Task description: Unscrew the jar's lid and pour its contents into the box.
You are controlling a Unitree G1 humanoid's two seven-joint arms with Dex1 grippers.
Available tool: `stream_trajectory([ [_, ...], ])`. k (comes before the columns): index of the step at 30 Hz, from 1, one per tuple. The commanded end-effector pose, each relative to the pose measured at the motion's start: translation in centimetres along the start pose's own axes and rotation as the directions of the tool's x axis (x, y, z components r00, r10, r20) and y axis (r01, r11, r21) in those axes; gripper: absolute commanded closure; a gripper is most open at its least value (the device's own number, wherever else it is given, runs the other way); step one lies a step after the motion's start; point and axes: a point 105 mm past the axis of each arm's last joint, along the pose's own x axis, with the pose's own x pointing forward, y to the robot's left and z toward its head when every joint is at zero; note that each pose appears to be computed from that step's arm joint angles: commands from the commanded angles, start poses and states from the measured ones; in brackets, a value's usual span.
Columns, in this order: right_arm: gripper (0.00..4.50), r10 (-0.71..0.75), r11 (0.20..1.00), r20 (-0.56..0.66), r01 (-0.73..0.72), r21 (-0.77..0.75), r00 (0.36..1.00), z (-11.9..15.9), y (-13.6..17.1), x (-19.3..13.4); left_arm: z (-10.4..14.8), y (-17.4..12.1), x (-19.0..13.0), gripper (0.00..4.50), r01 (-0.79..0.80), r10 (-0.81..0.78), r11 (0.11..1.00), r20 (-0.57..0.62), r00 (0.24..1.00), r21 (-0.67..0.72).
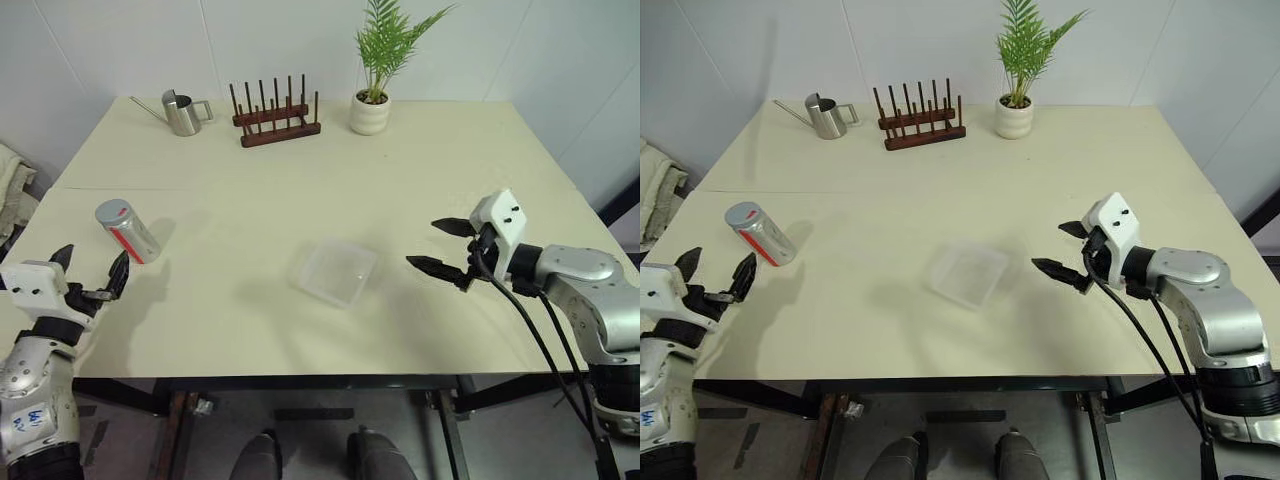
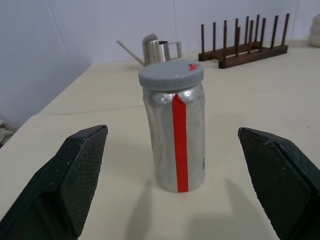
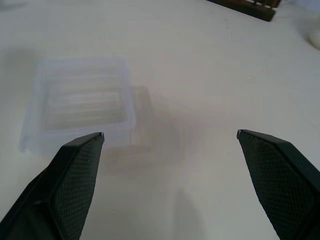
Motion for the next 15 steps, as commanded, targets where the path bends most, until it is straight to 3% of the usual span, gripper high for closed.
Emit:
stream_trajectory([
  [1, 0.0, 0.028, 0.997, 0.077, -0.022, -0.079, 0.997, 1.7, -0.3, 0.4, 0.2, -0.7, 0.4, 0.04, -0.04, 0.04, 0.999, 0.006, 0.999, 0.014],
  [15, 0.0, 0.028, 0.996, 0.088, -0.02, -0.092, 0.996, 1.9, -0.8, 1.9, -0.2, -1.5, 2.9, 0.04, -0.132, 0.132, 0.991, 0.02, 0.991, -0.01],
])
